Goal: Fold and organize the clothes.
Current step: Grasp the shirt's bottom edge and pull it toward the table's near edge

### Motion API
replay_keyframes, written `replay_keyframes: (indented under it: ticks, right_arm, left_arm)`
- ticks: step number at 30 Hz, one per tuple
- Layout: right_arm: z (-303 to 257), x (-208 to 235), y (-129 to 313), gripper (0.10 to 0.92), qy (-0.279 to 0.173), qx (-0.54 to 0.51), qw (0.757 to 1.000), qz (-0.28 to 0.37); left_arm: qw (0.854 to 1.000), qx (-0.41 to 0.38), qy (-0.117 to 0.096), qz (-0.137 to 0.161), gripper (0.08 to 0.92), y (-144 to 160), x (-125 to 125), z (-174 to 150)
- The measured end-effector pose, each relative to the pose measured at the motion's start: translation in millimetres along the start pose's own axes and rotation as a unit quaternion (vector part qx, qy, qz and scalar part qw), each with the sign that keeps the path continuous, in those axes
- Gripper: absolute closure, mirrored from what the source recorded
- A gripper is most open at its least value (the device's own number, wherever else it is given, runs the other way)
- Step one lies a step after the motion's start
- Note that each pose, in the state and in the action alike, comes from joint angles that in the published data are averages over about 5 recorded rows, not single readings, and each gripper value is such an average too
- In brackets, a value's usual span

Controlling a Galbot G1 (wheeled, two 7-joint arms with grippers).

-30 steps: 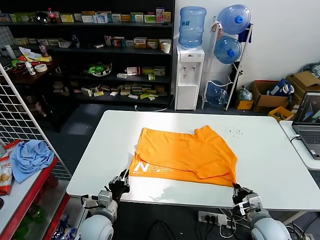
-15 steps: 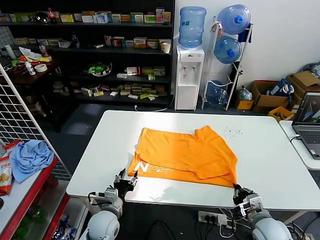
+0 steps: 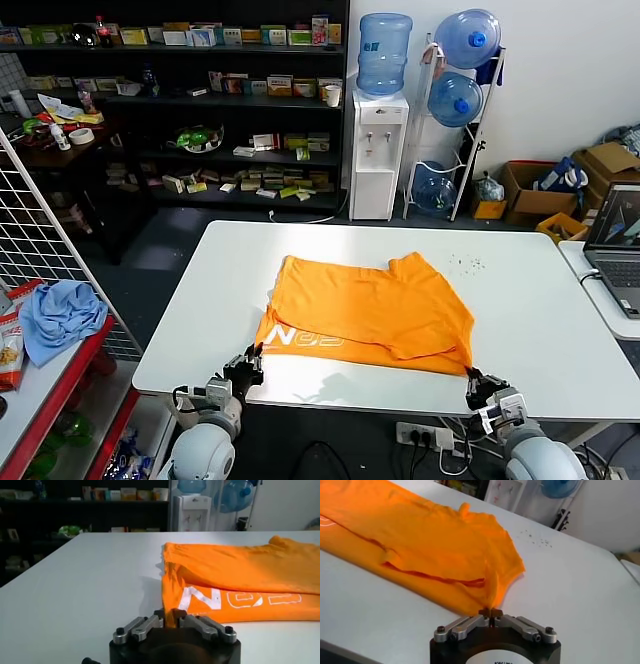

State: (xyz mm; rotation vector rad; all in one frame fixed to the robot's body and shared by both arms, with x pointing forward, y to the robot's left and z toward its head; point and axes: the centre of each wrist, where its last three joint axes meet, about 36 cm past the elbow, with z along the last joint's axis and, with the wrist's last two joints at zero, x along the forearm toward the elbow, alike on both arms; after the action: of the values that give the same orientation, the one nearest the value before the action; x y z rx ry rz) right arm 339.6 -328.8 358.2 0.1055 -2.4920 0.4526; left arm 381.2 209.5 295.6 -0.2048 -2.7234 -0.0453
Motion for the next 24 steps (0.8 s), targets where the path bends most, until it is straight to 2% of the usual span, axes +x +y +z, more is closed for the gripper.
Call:
replay_keyframes:
  ticks: [2, 5, 11, 20, 24]
  right_arm:
    - [0, 2, -1, 0.894, 0.001, 0.003, 1.0, -0.001]
    - [2, 6, 0, 0.894, 0.004, 0.01, 1.0, -0.005]
    - [6, 19, 2, 0.894, 0.014, 0.023, 1.0, -0.012]
    - [9, 43, 2, 0.894, 0.029, 0.032, 0.999, -0.014]
    - [6, 49, 3, 0.849, 0.028, 0.03, 0.999, -0.015]
  left_arm:
    - [1.0, -0.001, 0.002, 0.0, 0.882, 0, 3, 0]
    - [1.0, -0.002, 0.006, 0.0, 0.904, -1, 9, 0]
    - [1.0, -0.008, 0.009, 0.001, 0.904, -5, 30, -3]
    - [1.0, -0.013, 0.016, 0.006, 0.904, -16, 75, 1]
    - [1.0, -0.013, 0.019, 0.011, 0.868, -21, 92, 2]
